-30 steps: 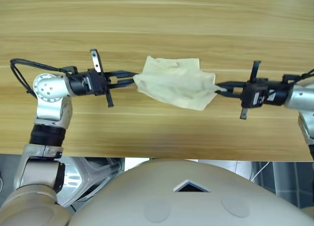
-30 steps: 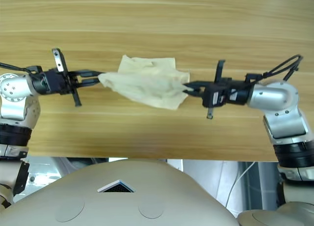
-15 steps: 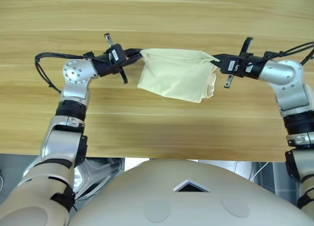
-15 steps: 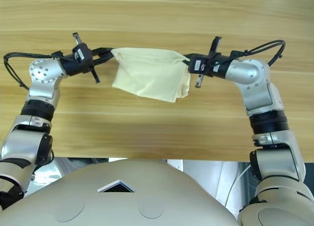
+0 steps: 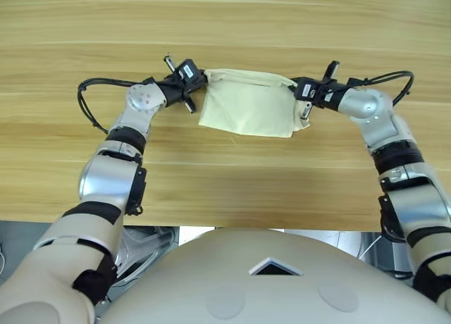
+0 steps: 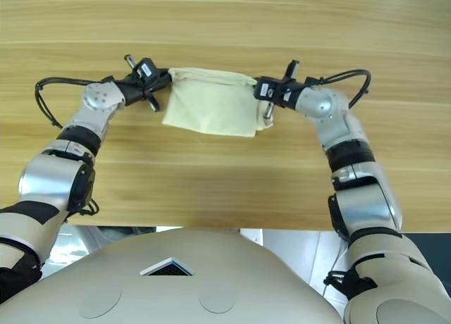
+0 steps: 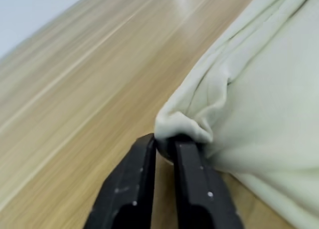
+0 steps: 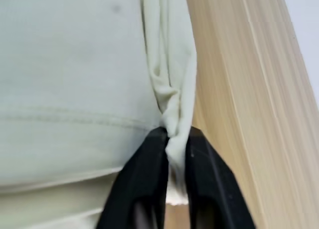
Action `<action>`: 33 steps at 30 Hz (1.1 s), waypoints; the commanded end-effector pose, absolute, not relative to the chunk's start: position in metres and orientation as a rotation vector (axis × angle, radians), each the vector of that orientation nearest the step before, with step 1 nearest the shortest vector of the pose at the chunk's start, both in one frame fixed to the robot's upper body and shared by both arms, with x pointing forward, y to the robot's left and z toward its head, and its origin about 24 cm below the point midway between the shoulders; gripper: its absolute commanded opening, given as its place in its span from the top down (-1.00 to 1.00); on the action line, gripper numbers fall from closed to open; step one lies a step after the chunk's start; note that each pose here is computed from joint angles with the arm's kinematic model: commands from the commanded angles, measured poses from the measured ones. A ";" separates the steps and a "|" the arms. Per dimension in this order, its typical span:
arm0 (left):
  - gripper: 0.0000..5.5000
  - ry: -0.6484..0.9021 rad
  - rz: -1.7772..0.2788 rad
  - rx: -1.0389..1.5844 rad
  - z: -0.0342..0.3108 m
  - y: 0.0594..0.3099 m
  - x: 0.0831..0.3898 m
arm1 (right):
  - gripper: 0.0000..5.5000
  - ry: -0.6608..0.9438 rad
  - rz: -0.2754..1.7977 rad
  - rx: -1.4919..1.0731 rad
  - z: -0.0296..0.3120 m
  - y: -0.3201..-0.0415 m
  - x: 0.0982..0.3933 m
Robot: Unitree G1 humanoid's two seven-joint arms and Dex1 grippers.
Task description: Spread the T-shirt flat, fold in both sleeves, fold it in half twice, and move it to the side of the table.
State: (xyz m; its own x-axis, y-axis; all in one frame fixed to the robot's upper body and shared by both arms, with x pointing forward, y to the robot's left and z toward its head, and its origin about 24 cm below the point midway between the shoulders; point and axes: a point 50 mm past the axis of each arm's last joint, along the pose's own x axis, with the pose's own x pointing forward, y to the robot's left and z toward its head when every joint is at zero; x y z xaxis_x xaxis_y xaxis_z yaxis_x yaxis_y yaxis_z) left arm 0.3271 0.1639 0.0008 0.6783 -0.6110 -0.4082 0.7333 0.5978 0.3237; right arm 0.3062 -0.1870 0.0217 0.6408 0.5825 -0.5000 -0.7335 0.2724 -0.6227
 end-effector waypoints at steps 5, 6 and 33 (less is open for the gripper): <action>0.35 0.350 -0.766 -0.044 0.005 0.169 0.332 | 0.32 0.145 0.639 -0.353 0.052 -0.200 0.340; 0.28 0.344 -0.751 -0.138 0.009 0.172 0.335 | 0.26 0.159 0.606 -0.292 0.053 -0.204 0.344; 0.48 -0.334 -1.235 -0.620 0.043 0.166 0.298 | 0.20 -0.098 1.283 -0.724 0.036 -0.099 0.297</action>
